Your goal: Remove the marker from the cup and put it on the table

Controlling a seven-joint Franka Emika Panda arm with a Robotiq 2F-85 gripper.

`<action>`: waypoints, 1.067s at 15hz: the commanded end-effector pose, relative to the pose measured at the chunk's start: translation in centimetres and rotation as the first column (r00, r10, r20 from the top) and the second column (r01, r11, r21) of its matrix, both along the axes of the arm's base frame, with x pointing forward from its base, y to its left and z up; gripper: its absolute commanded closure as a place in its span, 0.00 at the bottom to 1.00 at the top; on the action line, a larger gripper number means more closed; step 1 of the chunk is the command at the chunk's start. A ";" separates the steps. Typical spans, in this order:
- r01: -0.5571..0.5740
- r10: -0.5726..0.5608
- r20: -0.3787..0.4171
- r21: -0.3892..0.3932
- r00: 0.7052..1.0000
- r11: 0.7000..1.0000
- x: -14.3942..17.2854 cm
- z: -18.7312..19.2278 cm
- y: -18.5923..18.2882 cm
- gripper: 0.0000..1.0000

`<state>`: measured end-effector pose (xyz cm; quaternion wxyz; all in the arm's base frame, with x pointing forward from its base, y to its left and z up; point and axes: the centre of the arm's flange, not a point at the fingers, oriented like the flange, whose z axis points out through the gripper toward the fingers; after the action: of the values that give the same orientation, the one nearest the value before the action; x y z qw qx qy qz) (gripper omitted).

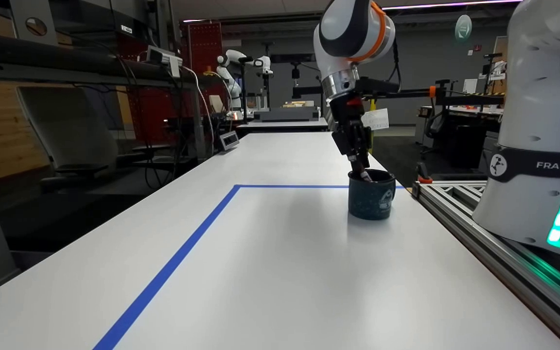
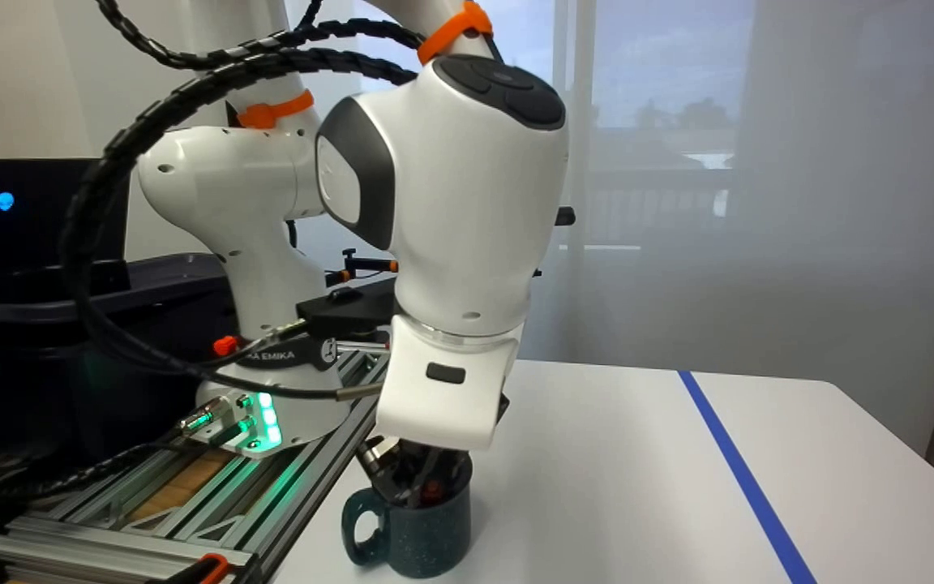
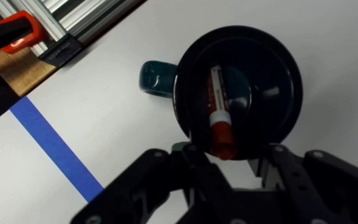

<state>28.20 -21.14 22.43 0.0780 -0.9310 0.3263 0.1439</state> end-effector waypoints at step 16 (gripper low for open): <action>-0.013 -0.011 0.103 0.229 0.995 0.973 -2.0 7.0 -1.9 0.95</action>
<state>27.55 -21.57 26.96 0.1545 -0.9335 0.2904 0.1431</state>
